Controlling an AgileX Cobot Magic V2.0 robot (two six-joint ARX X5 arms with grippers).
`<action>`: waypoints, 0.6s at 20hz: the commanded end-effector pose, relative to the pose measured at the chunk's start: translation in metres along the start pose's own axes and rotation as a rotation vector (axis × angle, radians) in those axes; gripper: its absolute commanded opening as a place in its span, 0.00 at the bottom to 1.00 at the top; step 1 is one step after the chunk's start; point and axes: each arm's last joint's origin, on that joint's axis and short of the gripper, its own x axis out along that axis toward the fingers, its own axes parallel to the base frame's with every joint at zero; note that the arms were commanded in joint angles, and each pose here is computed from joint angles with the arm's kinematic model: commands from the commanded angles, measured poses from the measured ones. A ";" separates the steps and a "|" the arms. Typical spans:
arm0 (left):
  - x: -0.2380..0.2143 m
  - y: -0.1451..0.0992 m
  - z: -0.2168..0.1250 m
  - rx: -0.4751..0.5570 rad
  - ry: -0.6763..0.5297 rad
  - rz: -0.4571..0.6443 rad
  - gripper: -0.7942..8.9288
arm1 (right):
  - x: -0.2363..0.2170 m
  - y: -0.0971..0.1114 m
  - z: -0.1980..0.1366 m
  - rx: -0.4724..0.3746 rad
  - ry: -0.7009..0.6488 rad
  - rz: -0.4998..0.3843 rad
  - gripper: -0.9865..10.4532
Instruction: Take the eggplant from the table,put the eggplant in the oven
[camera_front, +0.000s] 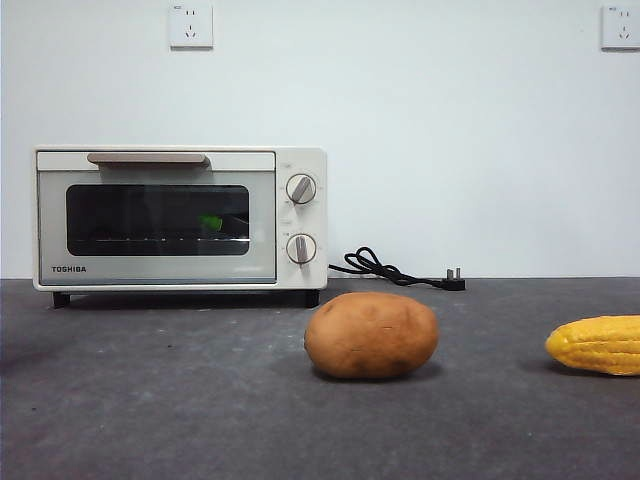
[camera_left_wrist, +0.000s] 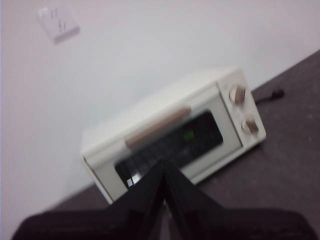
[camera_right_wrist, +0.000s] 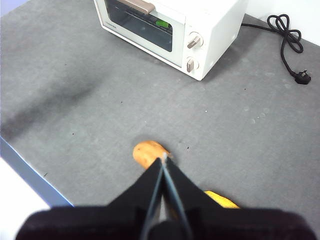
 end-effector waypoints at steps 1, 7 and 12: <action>-0.001 -0.008 -0.024 -0.101 0.040 0.065 0.08 | 0.002 0.000 -0.003 0.003 0.031 0.000 0.09; 0.002 -0.023 -0.073 -0.272 0.174 0.180 0.08 | 0.002 0.000 -0.003 0.003 0.031 0.000 0.09; 0.000 -0.027 -0.085 -0.319 0.311 0.225 0.08 | 0.002 0.000 -0.003 0.003 0.031 0.000 0.09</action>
